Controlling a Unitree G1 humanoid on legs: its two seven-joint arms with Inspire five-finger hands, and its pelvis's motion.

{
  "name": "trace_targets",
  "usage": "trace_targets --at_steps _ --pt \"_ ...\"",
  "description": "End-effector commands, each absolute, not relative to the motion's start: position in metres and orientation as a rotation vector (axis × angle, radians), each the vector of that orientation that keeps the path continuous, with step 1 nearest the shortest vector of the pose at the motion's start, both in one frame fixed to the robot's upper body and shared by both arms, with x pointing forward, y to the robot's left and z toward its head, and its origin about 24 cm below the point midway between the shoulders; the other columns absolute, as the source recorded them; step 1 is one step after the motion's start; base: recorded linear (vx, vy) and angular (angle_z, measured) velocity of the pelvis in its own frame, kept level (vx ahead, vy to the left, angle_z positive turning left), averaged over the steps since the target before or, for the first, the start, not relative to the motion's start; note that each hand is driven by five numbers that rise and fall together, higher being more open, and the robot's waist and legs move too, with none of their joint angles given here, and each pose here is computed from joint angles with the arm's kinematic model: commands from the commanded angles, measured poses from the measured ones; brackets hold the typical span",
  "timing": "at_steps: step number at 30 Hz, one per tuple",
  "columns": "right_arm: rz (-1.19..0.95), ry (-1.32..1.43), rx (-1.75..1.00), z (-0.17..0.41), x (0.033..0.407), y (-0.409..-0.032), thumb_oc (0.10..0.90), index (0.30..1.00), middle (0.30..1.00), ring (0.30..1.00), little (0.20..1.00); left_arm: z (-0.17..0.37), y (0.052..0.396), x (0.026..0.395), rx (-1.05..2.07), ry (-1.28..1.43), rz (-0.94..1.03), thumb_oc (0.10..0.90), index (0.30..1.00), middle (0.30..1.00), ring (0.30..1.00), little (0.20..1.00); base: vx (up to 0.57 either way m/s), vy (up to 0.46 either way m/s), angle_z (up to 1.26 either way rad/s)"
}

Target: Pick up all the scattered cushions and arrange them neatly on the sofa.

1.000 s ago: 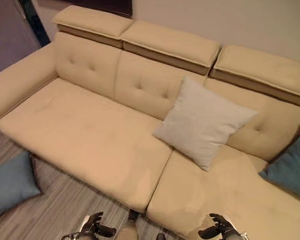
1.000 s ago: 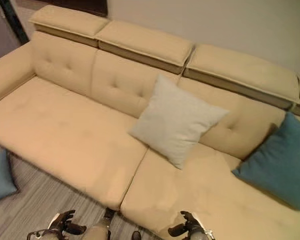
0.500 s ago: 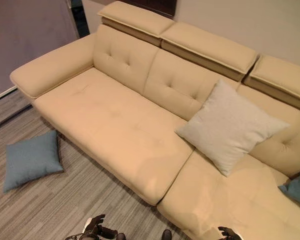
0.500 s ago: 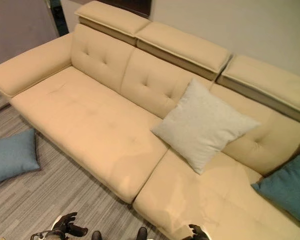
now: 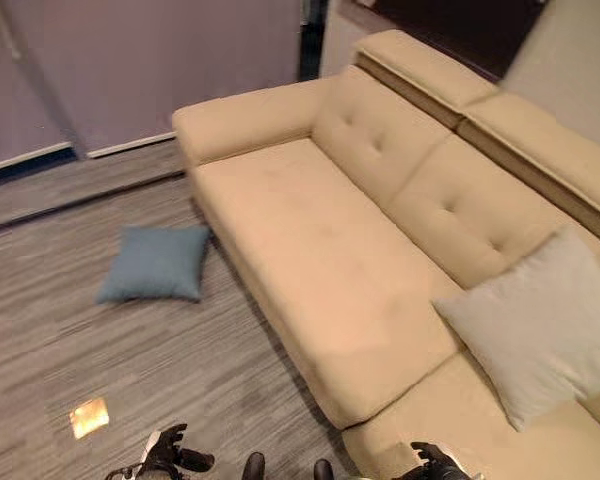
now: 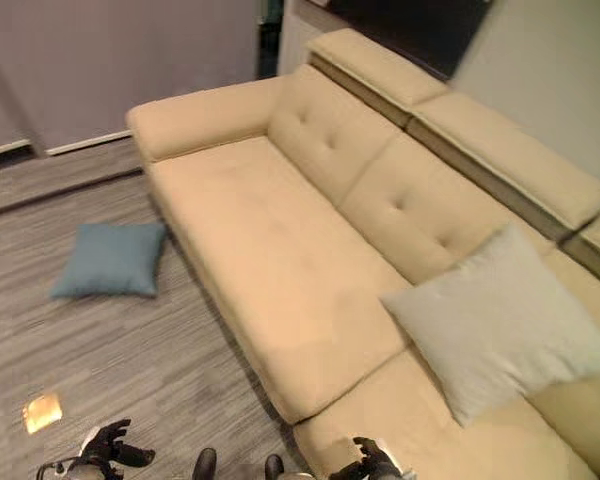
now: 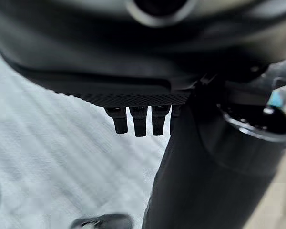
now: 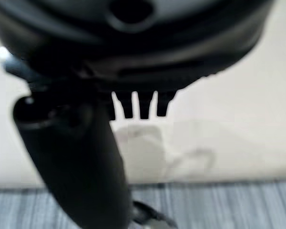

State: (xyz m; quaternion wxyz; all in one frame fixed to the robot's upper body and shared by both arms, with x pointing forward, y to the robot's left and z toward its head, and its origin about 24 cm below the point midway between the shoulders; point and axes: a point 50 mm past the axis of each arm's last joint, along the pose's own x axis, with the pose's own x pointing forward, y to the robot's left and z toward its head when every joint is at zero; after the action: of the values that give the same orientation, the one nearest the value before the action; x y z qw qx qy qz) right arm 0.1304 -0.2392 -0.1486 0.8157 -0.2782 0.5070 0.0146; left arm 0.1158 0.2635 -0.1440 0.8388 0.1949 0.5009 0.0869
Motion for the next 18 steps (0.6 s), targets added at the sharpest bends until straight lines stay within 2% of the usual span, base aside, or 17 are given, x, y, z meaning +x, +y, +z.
trace_targets --at_steps 1,6,14,18 --pt "0.002 1.035 -0.659 -0.141 0.135 -0.256 0.8 0.9 0.9 0.9 0.9 -0.134 0.266 0.14 0.385 0.962 0.206 0.8 0.9 0.9 0.9 0.9 -0.04 -0.119 1.21" --pt "-0.023 1.093 -0.647 -0.146 0.116 -0.261 0.8 0.9 0.9 0.9 0.9 -0.141 0.264 0.123 0.402 1.026 0.186 0.8 0.9 0.9 0.9 0.9 -0.03 -0.009 1.24" --pt "-0.036 1.164 -0.619 -0.153 0.095 -0.259 0.8 0.9 0.9 0.9 0.9 -0.143 0.27 0.112 0.425 1.067 0.199 0.8 0.9 0.9 0.9 0.9 0.06 0.061 0.81" --pt "-0.012 1.153 -0.613 -0.154 0.101 -0.251 0.8 0.9 0.9 0.9 0.9 -0.142 0.272 0.114 0.415 1.055 0.216 0.8 0.9 0.9 0.9 0.9 0.14 0.158 0.11"
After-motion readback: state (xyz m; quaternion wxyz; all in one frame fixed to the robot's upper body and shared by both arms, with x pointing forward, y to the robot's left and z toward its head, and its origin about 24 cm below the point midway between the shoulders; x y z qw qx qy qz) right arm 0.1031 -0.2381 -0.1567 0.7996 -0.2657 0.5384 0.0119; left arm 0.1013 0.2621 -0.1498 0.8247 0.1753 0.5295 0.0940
